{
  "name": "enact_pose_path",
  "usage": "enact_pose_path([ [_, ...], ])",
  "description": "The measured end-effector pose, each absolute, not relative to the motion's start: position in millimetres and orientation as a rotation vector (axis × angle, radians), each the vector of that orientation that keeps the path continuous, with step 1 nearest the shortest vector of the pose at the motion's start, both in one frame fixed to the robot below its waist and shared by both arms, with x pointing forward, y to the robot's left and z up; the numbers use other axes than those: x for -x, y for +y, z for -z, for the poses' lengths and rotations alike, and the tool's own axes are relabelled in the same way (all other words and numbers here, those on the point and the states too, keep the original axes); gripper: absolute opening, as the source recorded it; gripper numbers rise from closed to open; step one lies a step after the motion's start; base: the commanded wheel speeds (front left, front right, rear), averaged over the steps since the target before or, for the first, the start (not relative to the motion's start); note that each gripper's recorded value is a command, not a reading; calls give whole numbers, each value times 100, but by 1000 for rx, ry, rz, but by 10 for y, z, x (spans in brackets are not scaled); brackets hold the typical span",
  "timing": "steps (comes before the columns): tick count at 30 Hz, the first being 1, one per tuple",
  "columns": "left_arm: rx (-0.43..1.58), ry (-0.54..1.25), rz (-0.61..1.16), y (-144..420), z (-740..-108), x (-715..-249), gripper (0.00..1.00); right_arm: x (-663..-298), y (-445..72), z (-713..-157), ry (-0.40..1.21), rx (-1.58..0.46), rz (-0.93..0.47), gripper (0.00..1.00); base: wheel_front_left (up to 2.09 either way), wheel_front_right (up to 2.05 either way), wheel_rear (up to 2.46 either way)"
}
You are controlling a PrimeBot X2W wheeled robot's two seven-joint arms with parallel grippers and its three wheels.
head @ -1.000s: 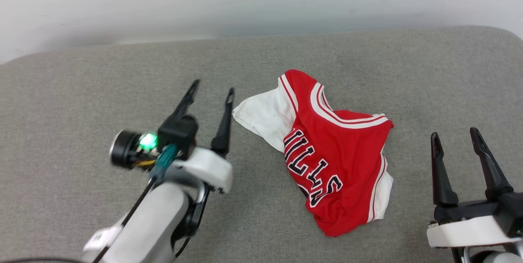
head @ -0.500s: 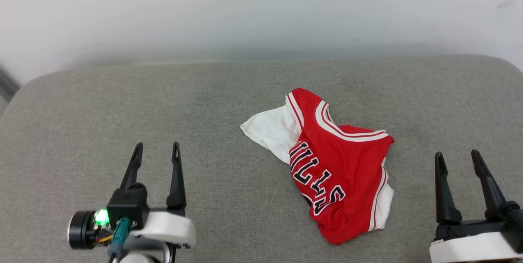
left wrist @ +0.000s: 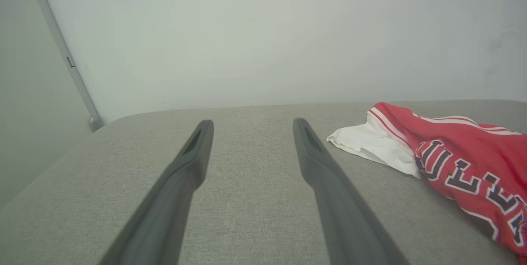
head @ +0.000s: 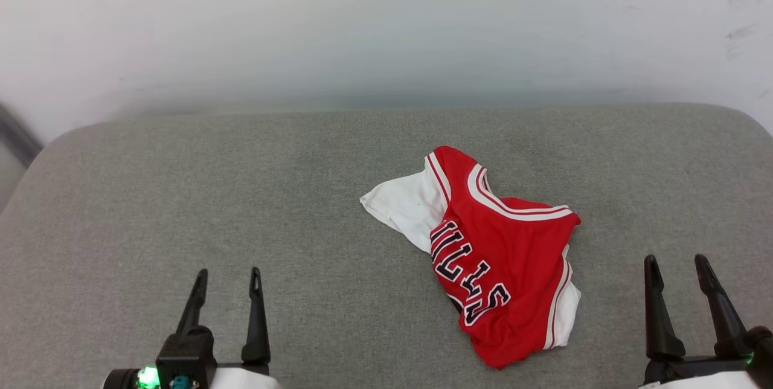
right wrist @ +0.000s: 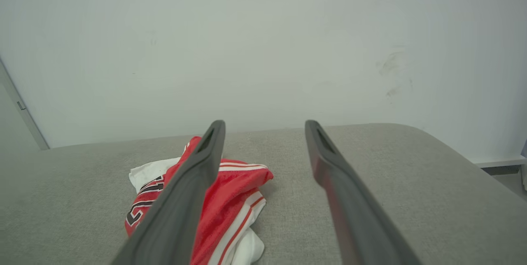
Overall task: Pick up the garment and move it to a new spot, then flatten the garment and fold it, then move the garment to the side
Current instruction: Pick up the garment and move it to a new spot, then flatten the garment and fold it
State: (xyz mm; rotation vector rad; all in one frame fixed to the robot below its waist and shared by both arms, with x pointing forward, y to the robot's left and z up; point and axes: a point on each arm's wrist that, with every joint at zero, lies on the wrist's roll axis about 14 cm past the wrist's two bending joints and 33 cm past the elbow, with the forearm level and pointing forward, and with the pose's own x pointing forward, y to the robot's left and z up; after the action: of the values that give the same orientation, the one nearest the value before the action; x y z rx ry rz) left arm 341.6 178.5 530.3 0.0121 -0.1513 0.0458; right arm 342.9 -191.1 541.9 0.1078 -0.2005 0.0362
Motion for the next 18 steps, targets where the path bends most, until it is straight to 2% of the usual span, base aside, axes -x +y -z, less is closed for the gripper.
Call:
enact_pose_path([
  [18, -1, -141, -57, 1822, -5247, -3302, 100, -3343, -1869, -5320, -170, -143, -46, 100, 0, 0, 0],
])
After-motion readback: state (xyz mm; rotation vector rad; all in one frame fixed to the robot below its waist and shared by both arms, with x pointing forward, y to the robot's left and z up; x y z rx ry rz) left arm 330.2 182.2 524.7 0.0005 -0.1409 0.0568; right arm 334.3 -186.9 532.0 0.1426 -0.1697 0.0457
